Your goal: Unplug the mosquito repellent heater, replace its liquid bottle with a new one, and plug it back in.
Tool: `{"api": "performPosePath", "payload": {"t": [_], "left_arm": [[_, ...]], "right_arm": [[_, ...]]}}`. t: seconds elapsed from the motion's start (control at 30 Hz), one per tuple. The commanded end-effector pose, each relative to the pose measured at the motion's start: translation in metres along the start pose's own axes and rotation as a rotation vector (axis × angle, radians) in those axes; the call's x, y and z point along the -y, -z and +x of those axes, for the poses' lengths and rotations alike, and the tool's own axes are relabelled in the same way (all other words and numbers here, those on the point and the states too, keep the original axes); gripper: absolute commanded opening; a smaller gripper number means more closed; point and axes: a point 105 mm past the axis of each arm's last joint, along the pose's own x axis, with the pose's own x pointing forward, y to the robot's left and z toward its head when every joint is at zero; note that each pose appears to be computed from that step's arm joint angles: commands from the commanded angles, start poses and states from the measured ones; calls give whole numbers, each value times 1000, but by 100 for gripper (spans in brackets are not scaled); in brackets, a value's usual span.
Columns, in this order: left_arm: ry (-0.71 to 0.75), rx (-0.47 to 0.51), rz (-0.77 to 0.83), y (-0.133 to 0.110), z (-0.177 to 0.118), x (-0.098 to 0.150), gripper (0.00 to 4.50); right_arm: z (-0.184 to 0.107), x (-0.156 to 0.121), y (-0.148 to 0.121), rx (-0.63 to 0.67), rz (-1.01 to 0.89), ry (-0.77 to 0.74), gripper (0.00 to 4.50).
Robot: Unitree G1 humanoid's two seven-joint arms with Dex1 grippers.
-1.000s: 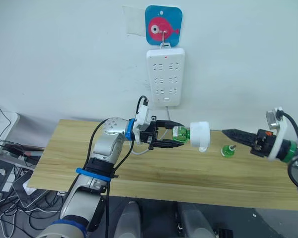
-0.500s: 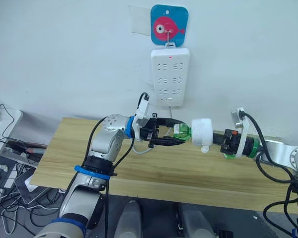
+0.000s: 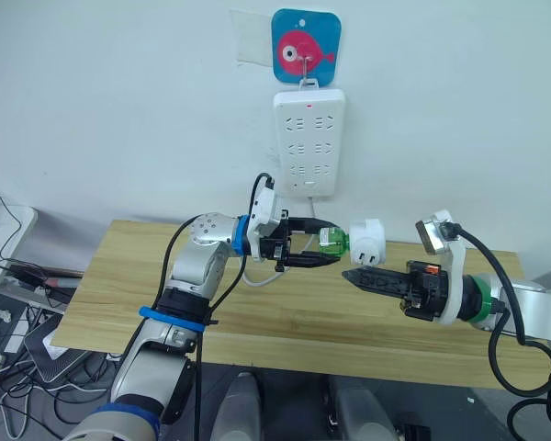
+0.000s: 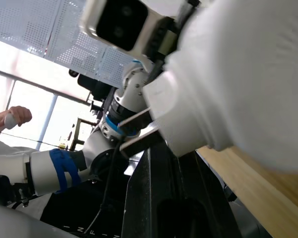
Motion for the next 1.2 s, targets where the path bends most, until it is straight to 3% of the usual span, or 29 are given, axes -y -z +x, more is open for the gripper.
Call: {"api": "performPosePath", "payload": {"t": [0.03,0.2,0.4,0.67,0.83,1.03,1.2], "left_arm": [[32,-6,39,-3,4,2,223],[78,-25,28,2,7,10,223],[104,-18,23,1,6,17,223],[109,17,-9,-8,5,20,223],[104,9,-28,-6,3,21,223],[105,1,-39,-4,1,24,223],[77,-8,-52,0,-1,19,223]], "right_arm": [[2,-19,-17,35,-75,-69,2],[8,-22,-46,76,-132,-63,2],[13,-8,-70,80,-129,57,2],[10,21,-63,-9,-96,226,2],[6,32,-75,65,-102,275,2],[-11,17,-106,180,-123,223,2],[-19,-20,-96,105,-165,-7,2]]}}
